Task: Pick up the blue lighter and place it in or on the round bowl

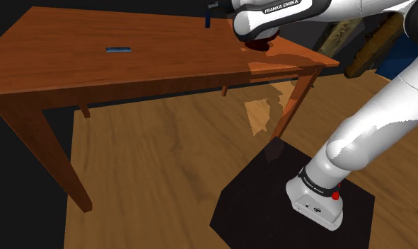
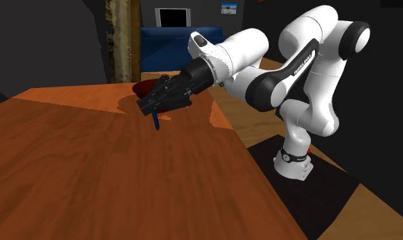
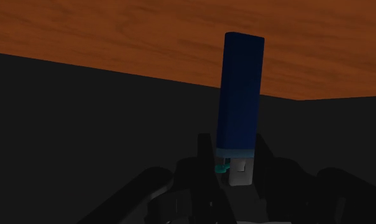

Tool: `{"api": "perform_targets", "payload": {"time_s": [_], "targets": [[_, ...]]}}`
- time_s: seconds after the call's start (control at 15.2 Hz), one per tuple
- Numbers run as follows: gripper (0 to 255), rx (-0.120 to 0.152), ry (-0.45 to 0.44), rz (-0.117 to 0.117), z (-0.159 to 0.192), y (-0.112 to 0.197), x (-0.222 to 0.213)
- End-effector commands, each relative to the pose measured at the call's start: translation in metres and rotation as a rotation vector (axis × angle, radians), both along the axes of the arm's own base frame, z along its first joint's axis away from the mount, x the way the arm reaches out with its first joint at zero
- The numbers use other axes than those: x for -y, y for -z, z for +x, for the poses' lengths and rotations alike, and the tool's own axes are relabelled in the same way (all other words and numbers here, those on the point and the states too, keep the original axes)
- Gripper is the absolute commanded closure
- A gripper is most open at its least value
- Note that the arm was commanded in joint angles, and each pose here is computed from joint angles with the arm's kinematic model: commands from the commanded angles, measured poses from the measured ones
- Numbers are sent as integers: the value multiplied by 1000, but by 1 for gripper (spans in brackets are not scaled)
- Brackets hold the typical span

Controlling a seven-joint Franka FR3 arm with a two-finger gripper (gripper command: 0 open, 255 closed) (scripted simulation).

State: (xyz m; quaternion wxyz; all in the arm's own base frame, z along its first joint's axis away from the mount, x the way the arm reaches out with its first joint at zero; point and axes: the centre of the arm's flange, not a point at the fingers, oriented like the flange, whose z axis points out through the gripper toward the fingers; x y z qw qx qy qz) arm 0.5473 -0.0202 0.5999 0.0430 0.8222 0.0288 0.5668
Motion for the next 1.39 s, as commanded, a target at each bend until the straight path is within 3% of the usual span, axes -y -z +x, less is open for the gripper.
{"api": "perform_targets", "payload": {"time_s": [0.0,0.92,1.32], "targets": [[255,0,0,0,0,-12,-1],[255,0,0,0,0,-83,-1],[255,0,0,0,-25,-90,74]]}}
